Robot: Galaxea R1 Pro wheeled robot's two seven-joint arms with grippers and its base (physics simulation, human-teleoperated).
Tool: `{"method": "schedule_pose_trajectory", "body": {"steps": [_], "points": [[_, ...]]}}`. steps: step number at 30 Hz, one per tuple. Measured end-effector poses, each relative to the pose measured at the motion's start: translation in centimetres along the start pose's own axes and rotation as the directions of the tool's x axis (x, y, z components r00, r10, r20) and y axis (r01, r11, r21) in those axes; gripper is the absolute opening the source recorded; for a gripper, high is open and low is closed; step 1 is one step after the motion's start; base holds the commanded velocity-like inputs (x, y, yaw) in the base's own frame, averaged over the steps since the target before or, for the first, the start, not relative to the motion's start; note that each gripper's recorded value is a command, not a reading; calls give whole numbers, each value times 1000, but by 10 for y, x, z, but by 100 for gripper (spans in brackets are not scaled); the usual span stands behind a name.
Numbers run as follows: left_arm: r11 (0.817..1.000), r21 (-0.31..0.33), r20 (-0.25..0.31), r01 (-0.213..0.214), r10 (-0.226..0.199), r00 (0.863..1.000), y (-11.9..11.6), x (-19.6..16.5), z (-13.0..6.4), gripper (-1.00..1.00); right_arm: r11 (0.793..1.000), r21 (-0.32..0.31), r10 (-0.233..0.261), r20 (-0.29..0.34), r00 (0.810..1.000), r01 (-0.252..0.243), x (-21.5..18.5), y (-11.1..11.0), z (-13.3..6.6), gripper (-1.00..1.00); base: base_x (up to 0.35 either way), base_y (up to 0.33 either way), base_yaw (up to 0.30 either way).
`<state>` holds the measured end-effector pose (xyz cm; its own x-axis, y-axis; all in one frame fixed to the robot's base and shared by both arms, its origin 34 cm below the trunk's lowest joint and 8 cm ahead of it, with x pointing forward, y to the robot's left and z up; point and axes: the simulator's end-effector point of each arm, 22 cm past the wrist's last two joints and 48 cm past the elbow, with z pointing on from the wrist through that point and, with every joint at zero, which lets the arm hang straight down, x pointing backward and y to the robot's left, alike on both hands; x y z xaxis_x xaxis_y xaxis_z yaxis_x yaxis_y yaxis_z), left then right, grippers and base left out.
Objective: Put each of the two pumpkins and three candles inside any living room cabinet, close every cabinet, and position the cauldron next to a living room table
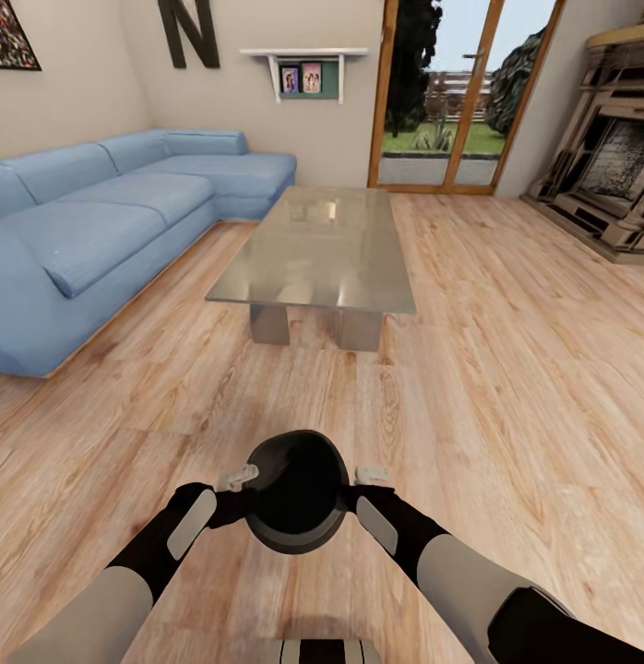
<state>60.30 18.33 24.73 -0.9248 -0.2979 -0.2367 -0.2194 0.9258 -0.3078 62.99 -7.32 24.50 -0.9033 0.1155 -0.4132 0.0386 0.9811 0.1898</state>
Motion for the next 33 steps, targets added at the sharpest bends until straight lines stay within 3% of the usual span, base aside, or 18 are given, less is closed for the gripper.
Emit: {"method": "schedule_pose_trajectory", "body": {"steps": [33], "points": [[999,32,126,-40,36,991,-30,-45,-60,-100,1000,-20,-13,132,991,16,-57,15,-57,-100,0,0,0]]}}
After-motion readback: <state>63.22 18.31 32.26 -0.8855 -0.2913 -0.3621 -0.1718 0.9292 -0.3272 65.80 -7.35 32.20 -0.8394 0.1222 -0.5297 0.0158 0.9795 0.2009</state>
